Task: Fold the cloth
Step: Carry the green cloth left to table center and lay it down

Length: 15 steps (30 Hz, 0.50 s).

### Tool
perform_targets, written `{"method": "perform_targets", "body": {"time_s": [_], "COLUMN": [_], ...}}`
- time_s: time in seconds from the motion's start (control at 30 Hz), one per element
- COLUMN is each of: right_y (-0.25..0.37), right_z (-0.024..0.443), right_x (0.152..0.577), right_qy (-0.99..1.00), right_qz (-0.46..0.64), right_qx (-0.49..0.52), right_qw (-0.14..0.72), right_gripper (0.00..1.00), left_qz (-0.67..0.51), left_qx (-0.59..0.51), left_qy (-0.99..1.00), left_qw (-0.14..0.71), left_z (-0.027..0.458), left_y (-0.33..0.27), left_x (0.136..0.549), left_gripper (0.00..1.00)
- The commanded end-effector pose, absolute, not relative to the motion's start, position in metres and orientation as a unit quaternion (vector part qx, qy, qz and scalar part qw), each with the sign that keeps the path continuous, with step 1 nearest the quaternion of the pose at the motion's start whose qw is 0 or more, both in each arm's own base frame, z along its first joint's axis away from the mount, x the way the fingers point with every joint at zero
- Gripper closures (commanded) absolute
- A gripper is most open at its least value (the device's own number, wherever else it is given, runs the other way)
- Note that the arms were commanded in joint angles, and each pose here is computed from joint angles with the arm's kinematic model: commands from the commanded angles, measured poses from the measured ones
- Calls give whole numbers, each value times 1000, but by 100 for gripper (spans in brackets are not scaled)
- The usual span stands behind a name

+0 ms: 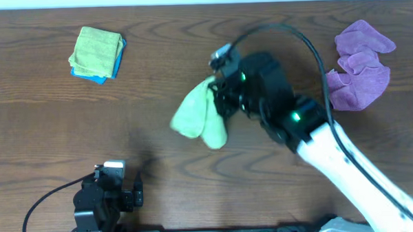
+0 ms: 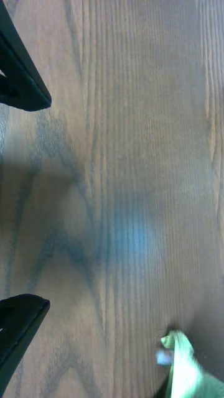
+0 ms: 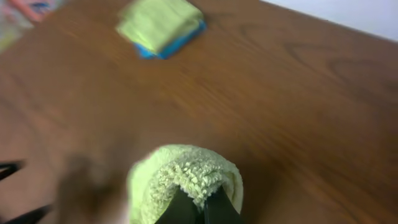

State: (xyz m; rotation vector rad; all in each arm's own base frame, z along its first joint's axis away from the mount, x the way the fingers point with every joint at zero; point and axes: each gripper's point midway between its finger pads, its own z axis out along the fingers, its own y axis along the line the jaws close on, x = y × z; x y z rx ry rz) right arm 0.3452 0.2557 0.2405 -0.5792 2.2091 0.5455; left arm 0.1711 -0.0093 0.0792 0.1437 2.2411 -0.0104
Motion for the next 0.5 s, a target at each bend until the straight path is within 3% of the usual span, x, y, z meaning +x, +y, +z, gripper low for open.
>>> {"method": "perform_targets", "body": {"time_s": [0.0, 0.07, 0.17, 0.37, 0.47], "right_y": [202, 151, 95, 66, 82], "right_z": [210, 190, 182, 192, 198], "right_x": [407, 449, 477, 473, 459], "right_qy": [894, 903, 902, 902, 907], "right_qz": [130, 65, 33, 53, 84], "right_qx": [-149, -80, -3, 37, 16], "right_qw": [402, 417, 430, 426, 412], "right_gripper": [99, 85, 66, 31, 24], "left_qz": [-3, -3, -3, -2, -3], "left_qx": [70, 70, 69, 70, 70], "left_qy": [911, 911, 911, 911, 911], "left_qw": [407, 407, 407, 407, 407], "left_z": [66, 66, 66, 66, 66], "left_y": [-10, -10, -10, -10, -10], "left_x": [162, 162, 162, 162, 162], "left_gripper": [5, 5, 5, 5, 5]}}
